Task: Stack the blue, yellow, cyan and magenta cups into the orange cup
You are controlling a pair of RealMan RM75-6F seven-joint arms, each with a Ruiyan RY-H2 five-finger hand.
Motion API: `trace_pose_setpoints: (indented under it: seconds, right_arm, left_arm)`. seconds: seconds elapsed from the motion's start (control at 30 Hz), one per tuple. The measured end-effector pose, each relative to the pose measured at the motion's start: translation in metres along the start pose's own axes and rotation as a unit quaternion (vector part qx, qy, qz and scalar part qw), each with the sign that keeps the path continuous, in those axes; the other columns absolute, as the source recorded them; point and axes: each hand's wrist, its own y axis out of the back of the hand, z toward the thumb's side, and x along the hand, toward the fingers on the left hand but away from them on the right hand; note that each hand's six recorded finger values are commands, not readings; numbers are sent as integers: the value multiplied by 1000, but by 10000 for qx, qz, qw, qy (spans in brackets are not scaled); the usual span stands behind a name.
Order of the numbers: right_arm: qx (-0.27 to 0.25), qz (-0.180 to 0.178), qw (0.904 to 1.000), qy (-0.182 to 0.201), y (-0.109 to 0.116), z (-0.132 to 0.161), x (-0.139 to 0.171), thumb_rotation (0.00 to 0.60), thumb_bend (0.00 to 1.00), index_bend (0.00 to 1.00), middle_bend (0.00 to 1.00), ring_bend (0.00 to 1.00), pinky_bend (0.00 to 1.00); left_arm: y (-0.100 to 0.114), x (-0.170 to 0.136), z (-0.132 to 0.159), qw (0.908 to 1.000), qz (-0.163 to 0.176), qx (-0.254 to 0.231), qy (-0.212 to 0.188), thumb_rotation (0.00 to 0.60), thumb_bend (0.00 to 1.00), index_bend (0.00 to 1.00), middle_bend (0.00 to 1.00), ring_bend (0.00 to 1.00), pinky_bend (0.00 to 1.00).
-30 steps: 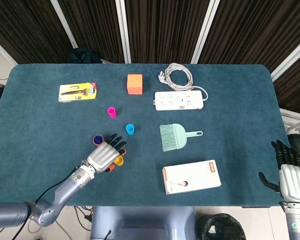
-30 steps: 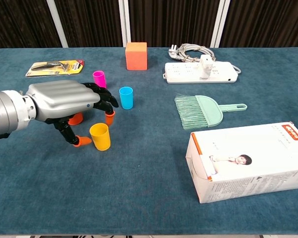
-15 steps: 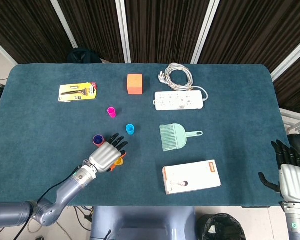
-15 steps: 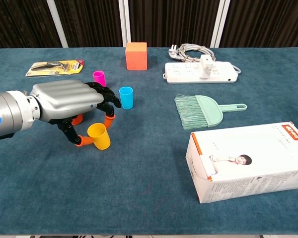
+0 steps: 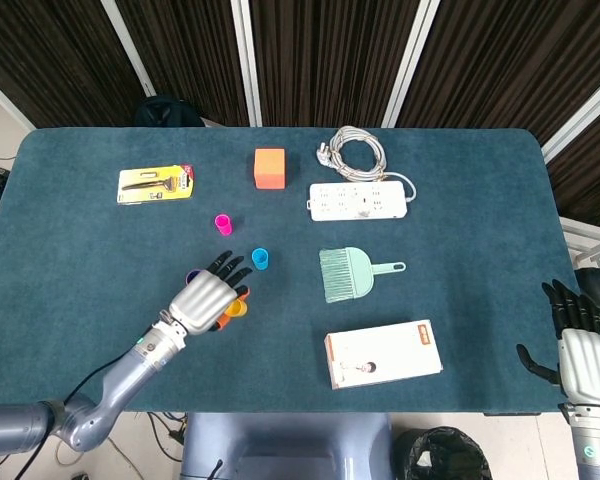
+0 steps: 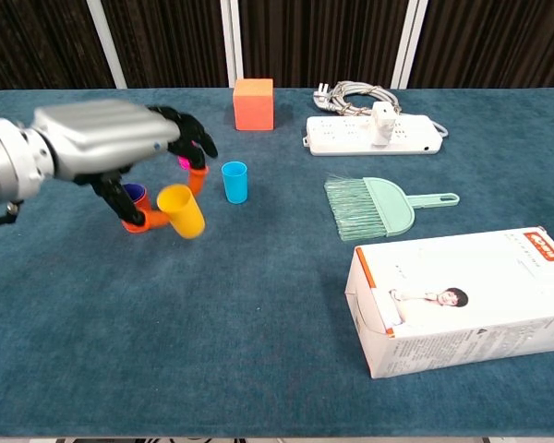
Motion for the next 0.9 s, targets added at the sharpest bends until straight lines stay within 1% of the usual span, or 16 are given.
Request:
trace_pose_setpoints:
  seconds: [0.17, 0.33, 0.63, 0.9]
  right_arm:
    - [-23, 7, 10000, 17, 0, 1, 0, 600, 344, 45, 45, 77, 36]
    - [-83, 23, 10000, 39, 0, 3, 1, 600, 343, 45, 45, 77, 36]
    - [-106, 3, 9999, 3, 2, 1, 0, 600, 343, 45, 45, 77, 36]
    - [-99, -10, 10000, 1, 2, 1, 0, 600, 343, 45, 45, 77, 36]
  left_arm:
    - [20, -9, -24, 9995, 197, 94, 248, 600, 297, 435, 154, 0, 0]
    - [26, -19, -47, 9985, 216, 106, 484, 600, 297, 430, 154, 0, 0]
    - [23, -26, -76, 9967, 160, 40, 797, 600, 297, 425, 153, 0, 0]
    - [6, -25, -93, 9951, -23, -22, 987, 600, 297, 425, 153, 0, 0]
